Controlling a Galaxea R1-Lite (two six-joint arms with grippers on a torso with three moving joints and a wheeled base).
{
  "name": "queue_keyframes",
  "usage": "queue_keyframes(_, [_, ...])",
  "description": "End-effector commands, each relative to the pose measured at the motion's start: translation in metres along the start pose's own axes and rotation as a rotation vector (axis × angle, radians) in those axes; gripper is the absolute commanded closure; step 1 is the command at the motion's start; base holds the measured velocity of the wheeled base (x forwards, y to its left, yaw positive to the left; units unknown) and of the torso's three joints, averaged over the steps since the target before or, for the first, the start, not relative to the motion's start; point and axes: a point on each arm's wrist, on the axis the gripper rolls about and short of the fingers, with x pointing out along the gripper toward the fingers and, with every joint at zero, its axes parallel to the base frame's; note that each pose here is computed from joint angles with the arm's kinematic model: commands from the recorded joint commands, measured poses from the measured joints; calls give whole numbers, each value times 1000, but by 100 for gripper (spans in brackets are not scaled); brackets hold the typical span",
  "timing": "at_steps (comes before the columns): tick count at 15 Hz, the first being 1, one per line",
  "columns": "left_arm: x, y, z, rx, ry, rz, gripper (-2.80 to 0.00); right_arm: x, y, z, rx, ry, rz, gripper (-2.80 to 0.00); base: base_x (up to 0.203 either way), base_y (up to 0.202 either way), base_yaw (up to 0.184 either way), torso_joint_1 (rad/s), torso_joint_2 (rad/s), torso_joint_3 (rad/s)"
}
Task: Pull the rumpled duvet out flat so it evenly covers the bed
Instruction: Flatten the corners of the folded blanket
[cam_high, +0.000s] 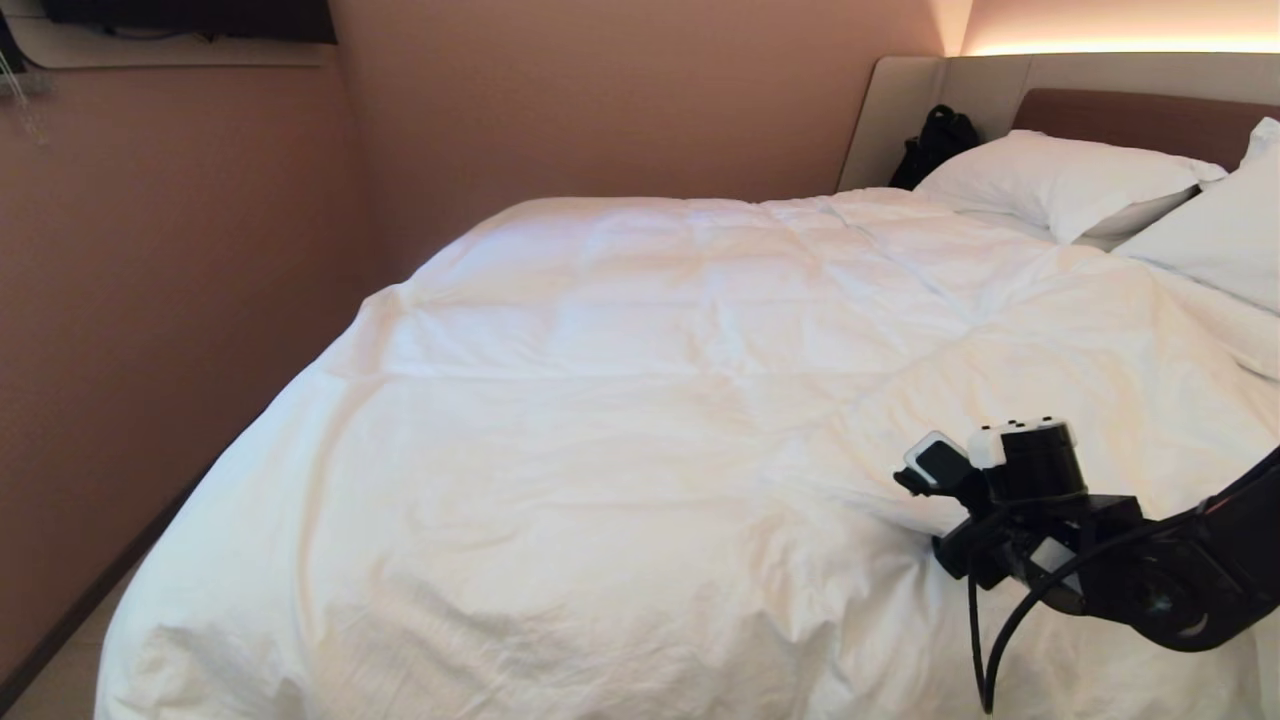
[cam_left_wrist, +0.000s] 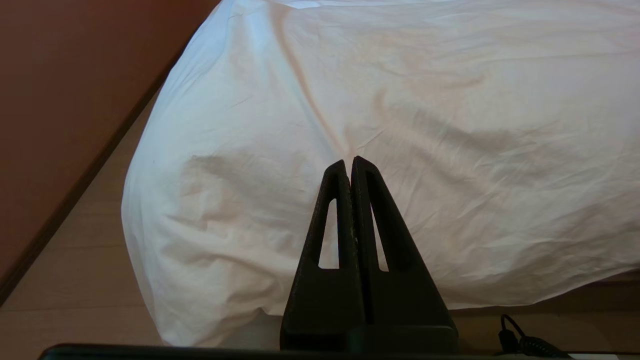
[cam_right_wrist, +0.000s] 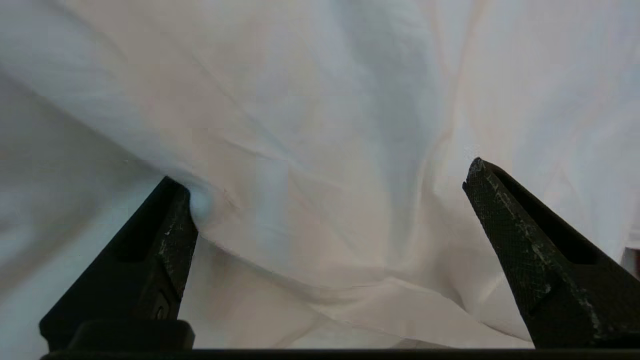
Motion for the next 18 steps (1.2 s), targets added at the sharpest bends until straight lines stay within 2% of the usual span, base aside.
queue_keyframes(1, [0, 0, 0, 0, 0, 0, 0, 5, -9, -2, 13, 22, -39, -280, 0, 0, 0, 0, 0, 0])
queue_keyframes(12, [0, 0, 0, 0, 0, 0, 0, 39, -31, -7, 65, 93, -101, -280, 0, 0, 0, 0, 0, 0])
queue_keyframes(18, [0, 0, 0, 0, 0, 0, 0, 50, -38, -5, 103, 79, -130, -280, 0, 0, 0, 0, 0, 0])
